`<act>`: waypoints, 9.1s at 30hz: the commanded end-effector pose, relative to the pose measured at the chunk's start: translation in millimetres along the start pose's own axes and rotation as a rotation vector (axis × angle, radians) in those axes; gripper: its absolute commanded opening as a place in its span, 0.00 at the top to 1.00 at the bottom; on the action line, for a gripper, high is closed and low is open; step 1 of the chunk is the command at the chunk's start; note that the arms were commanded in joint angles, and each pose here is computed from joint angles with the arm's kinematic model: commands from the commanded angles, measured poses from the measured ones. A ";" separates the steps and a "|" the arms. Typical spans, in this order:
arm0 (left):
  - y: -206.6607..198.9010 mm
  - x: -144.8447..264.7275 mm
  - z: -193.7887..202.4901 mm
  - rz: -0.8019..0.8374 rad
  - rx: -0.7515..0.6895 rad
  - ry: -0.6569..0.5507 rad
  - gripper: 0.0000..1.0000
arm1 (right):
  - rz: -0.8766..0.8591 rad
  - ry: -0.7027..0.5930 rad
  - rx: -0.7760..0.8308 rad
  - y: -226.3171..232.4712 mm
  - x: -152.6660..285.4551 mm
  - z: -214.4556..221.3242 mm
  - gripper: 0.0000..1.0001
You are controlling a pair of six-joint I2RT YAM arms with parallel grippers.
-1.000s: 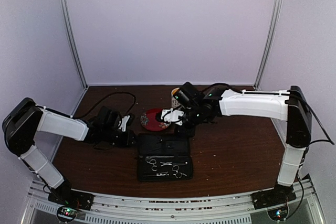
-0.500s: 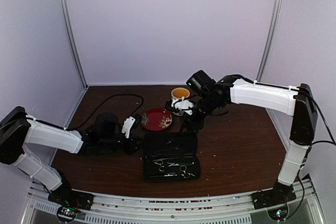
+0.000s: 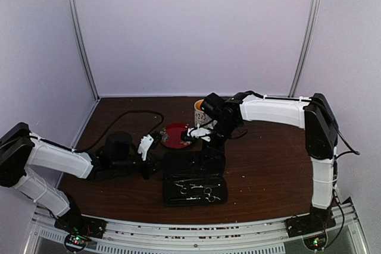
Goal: Sort the hair-cutting tools
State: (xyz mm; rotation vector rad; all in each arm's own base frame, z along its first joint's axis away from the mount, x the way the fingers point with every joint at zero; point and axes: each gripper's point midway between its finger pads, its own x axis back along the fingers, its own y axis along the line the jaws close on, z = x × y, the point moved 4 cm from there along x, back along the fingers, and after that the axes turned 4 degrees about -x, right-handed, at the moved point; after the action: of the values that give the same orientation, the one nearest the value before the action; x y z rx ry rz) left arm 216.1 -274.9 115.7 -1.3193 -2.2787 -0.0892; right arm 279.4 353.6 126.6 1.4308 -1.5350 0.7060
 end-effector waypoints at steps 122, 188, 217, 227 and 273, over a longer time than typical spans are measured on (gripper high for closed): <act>-2.3 -50.8 20.2 -0.022 0.014 0.416 1.00 | 0.198 0.101 0.354 99.4 -26.1 16.0 0.47; 1.6 -27.5 41.1 -0.040 0.003 0.547 1.00 | 0.195 0.275 0.412 58.6 -3.8 128.8 0.52; -40.9 -50.0 37.7 0.194 -0.025 0.456 1.00 | -0.014 0.265 0.390 119.5 -52.4 100.0 0.56; -24.3 -43.7 39.1 0.080 -0.072 0.529 1.00 | -0.084 0.084 0.232 99.7 33.5 82.9 0.48; 31.4 -43.5 30.2 -0.091 -0.116 0.535 1.00 | 0.143 0.173 0.369 84.4 24.2 81.0 0.45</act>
State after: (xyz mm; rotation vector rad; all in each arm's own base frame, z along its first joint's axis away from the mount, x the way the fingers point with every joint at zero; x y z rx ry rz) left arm 242.1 -279.9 63.6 -1.0637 -1.8679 -0.5354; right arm 173.4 285.2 125.9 1.5362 -1.3438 1.0694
